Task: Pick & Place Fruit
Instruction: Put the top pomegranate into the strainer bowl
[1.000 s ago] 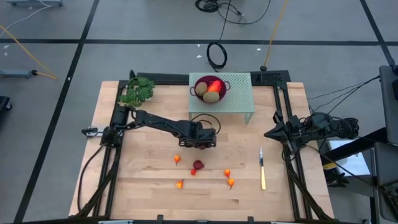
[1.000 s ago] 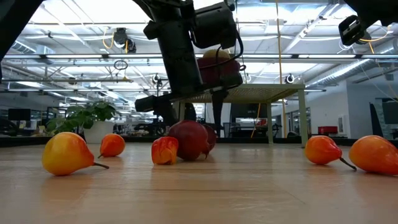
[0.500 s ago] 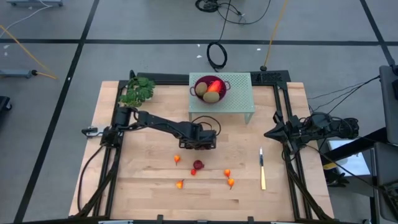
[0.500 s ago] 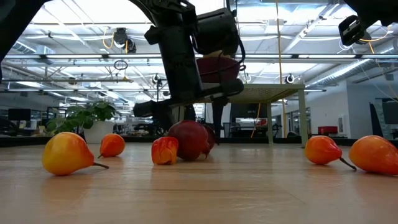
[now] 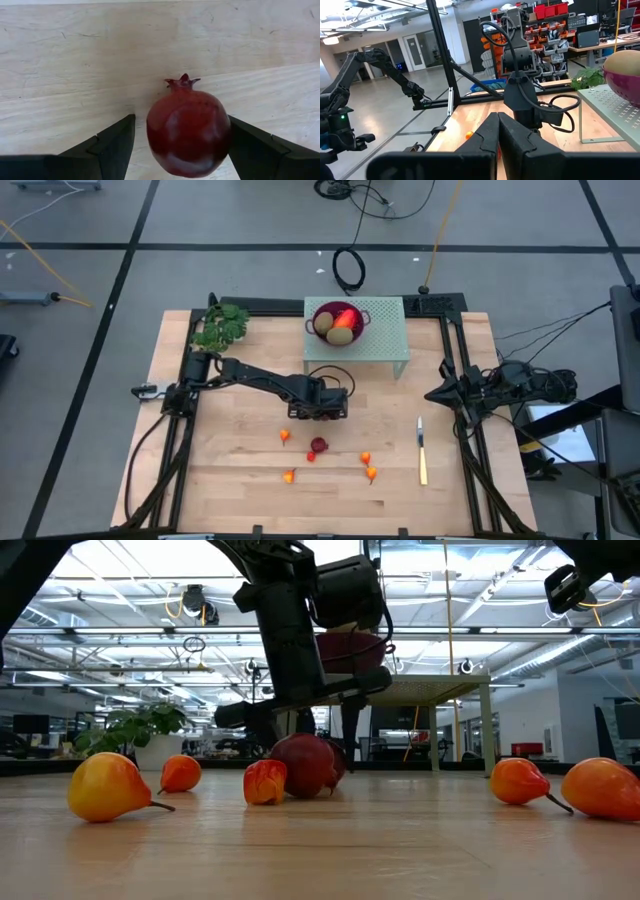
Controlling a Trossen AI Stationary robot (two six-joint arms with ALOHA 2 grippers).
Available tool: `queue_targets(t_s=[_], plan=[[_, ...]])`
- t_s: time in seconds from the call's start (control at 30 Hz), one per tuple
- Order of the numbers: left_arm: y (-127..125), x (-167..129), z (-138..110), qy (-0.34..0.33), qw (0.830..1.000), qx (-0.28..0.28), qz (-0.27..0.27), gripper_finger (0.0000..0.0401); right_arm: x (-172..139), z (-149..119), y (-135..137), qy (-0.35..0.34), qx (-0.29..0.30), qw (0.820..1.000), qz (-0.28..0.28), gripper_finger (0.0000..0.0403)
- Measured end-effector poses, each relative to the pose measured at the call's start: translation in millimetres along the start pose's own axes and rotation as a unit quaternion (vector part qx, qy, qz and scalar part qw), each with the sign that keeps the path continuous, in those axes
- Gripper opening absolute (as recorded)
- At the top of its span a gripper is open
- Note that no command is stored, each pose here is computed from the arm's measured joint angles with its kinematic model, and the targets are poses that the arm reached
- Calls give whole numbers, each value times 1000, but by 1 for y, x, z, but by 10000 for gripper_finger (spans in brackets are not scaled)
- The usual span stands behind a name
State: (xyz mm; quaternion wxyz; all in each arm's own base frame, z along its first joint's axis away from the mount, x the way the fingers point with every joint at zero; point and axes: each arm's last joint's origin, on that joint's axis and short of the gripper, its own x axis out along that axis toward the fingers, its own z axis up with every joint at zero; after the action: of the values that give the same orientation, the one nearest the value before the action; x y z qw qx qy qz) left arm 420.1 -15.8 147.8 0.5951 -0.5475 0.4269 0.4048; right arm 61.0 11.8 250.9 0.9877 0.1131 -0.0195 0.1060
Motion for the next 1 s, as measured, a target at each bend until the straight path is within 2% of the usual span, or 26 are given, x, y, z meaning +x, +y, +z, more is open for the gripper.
queue_targets(t_s=[0.3, 0.57, 0.67, 0.9, 1.0], plan=[[0, -1, 0, 2, 1000, 1, -3, 280, 0, 0, 0, 0, 0, 1000, 0, 4], [-2, -1, 0, 1, 1000, 8, -10, 199, 0, 0, 0, 0, 0, 1000, 0, 4], [-2, -1, 0, 1, 1000, 11, -10, 180, 0, 0, 0, 0, 0, 1000, 0, 4], [-3, -6, 0, 0, 1000, 20, -16, 184, 0, 0, 0, 0, 0, 1000, 0, 4], [-7, -21, 0, -8, 999, 33, -29, 180, 0, 0, 0, 0, 0, 1000, 0, 4]])
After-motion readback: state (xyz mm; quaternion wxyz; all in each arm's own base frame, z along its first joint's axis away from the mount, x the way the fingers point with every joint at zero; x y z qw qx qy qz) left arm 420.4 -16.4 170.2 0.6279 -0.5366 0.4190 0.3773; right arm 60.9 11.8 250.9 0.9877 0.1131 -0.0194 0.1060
